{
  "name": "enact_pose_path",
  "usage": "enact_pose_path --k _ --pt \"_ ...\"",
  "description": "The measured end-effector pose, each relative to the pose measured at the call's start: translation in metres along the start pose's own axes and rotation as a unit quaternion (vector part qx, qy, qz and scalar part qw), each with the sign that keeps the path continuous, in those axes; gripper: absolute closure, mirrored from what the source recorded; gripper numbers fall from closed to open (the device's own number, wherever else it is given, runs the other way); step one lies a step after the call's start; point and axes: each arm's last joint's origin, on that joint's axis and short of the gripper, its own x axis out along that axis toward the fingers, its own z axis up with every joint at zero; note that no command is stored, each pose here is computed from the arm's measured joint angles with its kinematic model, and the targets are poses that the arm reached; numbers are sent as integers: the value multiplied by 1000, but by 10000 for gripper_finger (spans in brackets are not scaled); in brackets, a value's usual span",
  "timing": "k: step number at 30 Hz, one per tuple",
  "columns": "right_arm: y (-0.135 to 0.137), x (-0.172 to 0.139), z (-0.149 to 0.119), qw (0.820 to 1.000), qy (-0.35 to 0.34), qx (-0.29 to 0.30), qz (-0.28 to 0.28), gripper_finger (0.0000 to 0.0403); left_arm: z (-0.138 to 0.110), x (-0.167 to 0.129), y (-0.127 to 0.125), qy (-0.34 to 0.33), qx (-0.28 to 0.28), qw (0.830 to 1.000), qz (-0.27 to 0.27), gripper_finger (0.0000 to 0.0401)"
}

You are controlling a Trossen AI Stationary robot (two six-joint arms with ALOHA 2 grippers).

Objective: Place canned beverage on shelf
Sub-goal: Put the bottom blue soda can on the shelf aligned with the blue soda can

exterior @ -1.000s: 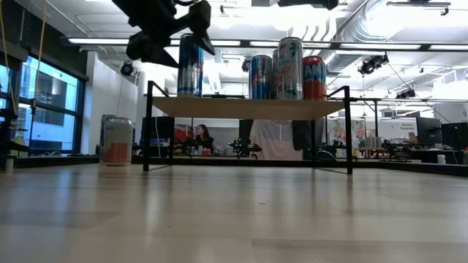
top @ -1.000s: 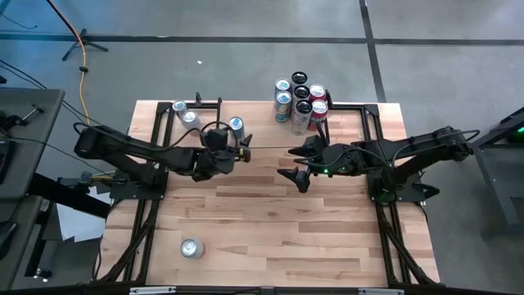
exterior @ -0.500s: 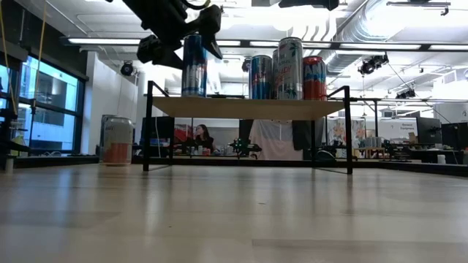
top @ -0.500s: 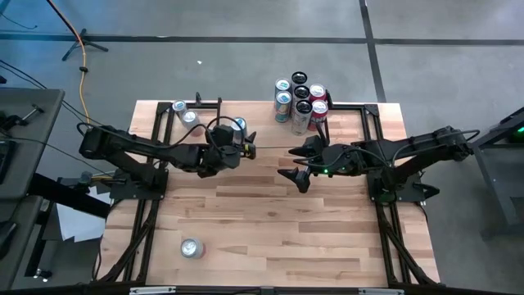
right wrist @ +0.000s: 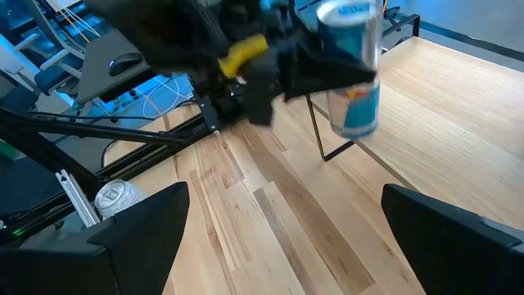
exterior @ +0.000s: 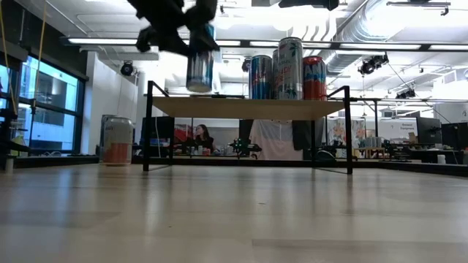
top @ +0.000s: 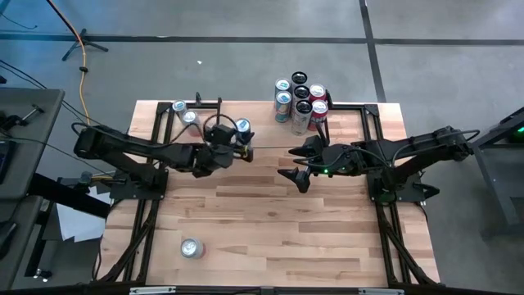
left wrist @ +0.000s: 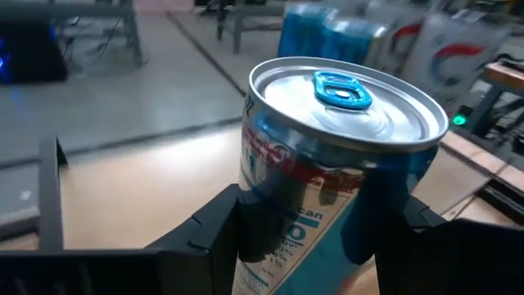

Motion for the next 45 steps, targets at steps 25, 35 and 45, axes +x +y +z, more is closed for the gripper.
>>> enact_pose_path --k 25,35,45 --pt "0 0 0 1000 3 26 5 12 67 71 60 27 143 890 -432 222" --pt "1 0 0 1000 4 28 6 12 43 94 54 62 177 885 -425 216" --pt "1 0 0 1000 4 27 6 12 43 95 55 45 206 892 -399 215"
